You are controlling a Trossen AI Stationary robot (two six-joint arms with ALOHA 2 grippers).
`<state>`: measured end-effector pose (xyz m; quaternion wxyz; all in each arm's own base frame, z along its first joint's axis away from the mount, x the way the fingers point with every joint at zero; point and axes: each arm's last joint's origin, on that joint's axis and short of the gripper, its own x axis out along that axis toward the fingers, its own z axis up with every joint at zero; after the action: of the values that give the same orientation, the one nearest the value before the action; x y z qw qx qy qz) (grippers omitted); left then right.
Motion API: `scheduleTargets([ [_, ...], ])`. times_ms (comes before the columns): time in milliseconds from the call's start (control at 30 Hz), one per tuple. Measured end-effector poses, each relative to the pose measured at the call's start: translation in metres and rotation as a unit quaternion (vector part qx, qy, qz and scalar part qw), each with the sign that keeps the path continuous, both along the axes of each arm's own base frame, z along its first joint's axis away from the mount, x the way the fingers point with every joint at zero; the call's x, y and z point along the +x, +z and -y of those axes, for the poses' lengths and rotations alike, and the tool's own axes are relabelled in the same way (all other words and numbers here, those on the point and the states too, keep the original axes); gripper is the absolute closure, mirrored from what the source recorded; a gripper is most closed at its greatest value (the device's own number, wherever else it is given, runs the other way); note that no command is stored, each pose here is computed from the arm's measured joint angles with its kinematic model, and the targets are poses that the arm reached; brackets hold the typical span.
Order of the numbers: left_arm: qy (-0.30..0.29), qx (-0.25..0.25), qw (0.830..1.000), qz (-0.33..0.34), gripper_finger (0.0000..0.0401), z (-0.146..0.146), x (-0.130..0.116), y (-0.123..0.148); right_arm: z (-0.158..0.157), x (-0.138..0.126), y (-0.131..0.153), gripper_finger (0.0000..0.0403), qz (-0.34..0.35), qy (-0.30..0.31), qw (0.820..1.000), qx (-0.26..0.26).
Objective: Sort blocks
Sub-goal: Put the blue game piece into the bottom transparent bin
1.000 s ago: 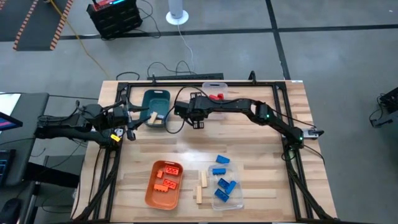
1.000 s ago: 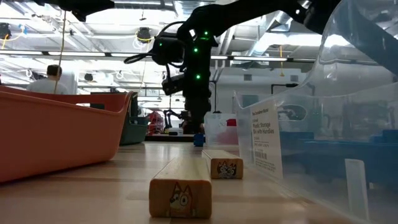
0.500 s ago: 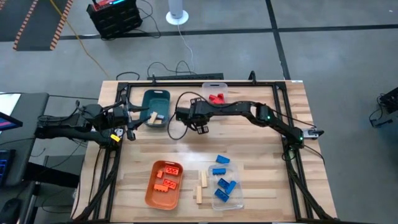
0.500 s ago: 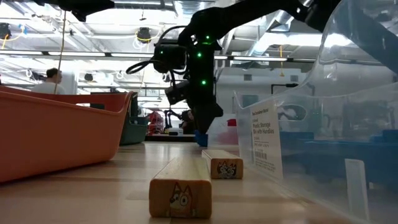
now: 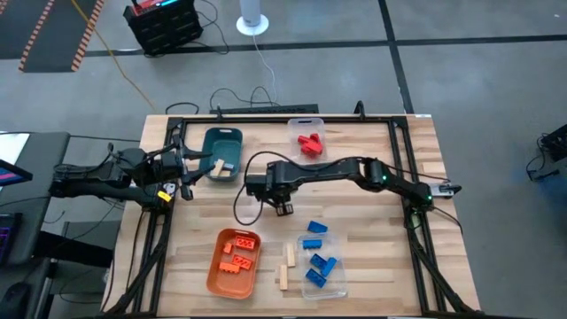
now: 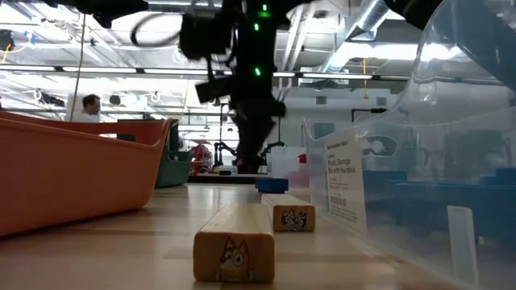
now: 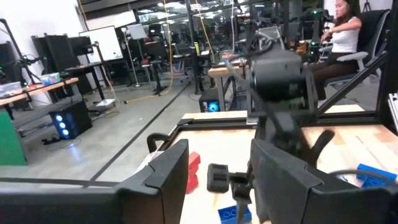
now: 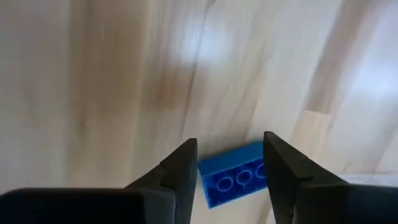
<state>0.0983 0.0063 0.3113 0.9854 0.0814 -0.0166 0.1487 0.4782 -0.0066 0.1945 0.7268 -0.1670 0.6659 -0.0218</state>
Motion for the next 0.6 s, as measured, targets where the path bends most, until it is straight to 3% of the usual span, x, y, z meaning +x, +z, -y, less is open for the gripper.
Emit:
scheduleTargets([
  [133, 0.000, -0.003, 1.000, -0.001, 0.0232, 0.000, 0.000, 0.000, 0.006, -0.001, 0.016, 0.0248, 0.027, -0.099, 0.995, 0.011],
  [333, 0.000, -0.003, 1.000, -0.004, 0.0232, 0.000, 0.000, -0.001, 0.019, -0.006, 0.016, 0.0248, 0.033, -0.255, 0.965, 0.042],
  [467, 0.000, -0.003, 1.000, -0.005, 0.0232, 0.000, 0.000, -0.001, 0.016, -0.009, 0.012, 0.0246, 0.020, -0.305, 0.951, 0.054],
  [600, -0.001, -0.009, 1.000, -0.003, 0.0232, 0.000, 0.000, -0.001, 0.011, -0.009, 0.013, 0.0237, 0.020, -0.310, 0.949, 0.054],
])
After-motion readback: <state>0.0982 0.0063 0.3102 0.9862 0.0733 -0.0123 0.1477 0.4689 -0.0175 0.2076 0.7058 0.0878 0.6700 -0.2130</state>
